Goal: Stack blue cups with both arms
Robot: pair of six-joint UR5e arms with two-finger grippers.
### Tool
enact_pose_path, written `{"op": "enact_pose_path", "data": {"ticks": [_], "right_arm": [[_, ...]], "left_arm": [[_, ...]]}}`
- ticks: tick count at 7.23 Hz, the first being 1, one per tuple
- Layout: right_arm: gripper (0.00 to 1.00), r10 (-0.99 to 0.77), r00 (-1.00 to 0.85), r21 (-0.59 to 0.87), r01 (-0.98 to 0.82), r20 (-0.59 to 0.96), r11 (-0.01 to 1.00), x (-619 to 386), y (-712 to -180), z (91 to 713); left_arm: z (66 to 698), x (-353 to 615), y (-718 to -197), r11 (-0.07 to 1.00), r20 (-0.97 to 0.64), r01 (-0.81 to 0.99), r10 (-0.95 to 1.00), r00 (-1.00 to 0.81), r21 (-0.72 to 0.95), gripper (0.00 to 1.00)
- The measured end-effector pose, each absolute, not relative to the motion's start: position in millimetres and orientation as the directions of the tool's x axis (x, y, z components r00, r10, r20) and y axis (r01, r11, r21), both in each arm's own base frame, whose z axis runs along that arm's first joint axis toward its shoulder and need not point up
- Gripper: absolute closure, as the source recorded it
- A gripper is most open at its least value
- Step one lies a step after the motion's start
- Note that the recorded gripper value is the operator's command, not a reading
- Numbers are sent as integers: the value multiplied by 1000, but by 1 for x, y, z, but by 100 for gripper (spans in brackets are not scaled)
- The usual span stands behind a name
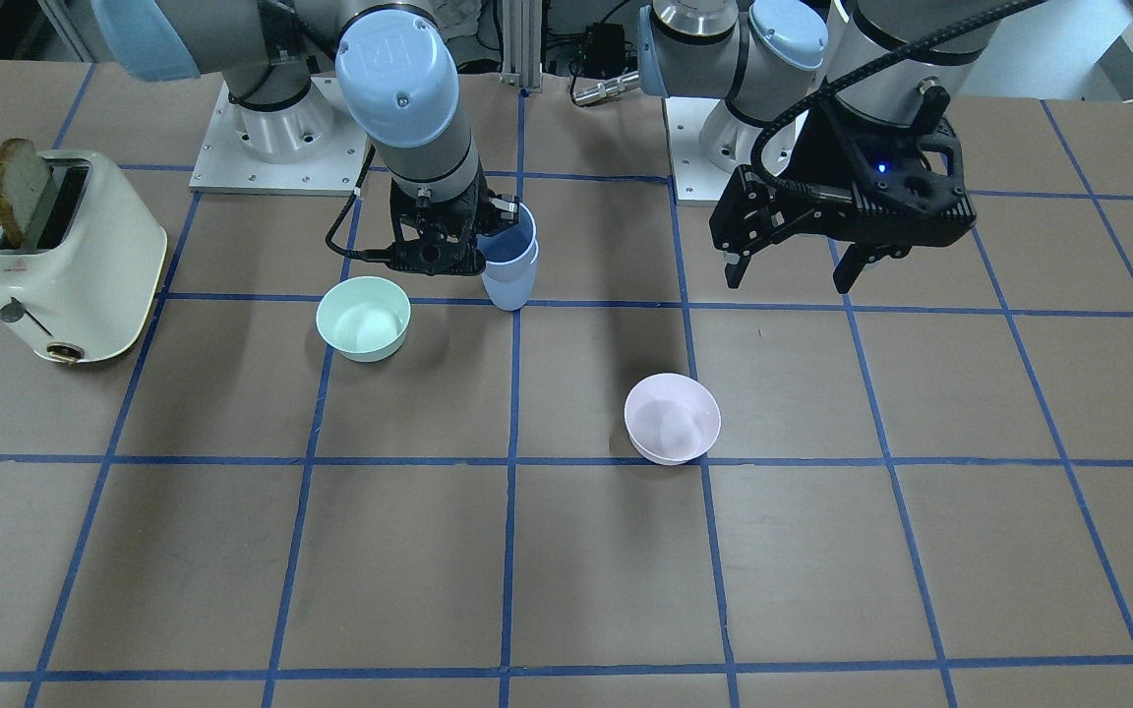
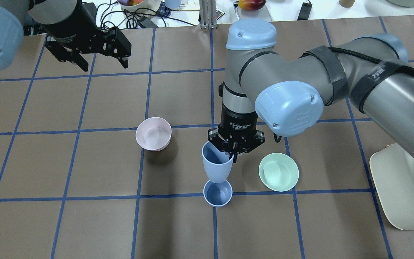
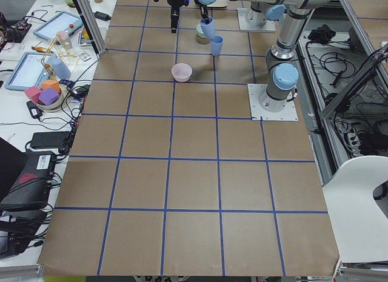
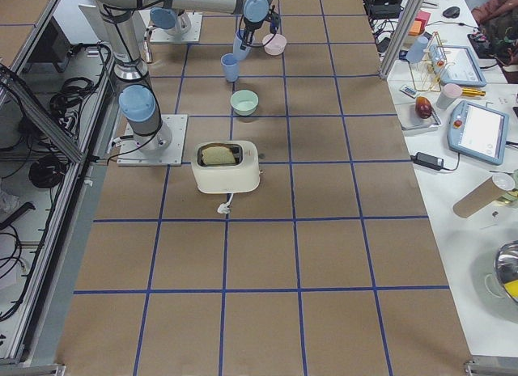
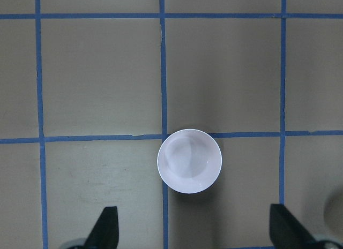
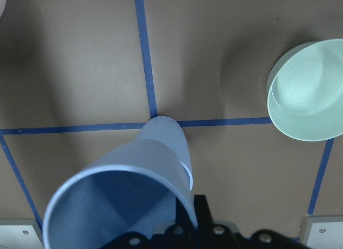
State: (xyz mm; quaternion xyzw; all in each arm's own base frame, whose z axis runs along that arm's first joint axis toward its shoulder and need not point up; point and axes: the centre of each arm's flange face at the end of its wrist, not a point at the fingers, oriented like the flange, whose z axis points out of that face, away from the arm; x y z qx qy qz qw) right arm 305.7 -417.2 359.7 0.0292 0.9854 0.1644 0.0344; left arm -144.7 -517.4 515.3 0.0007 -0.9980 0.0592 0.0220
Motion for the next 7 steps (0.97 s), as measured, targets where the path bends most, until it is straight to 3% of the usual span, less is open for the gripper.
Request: {"op": "enact_pose_path", "data": {"ticks": [7], "right_arm": [[100,108,-993,396,83,-41,914,306,-395,336]], "left_arm": [[516,-145,-517,993,44,-6,0,-999,-119,0]]}}
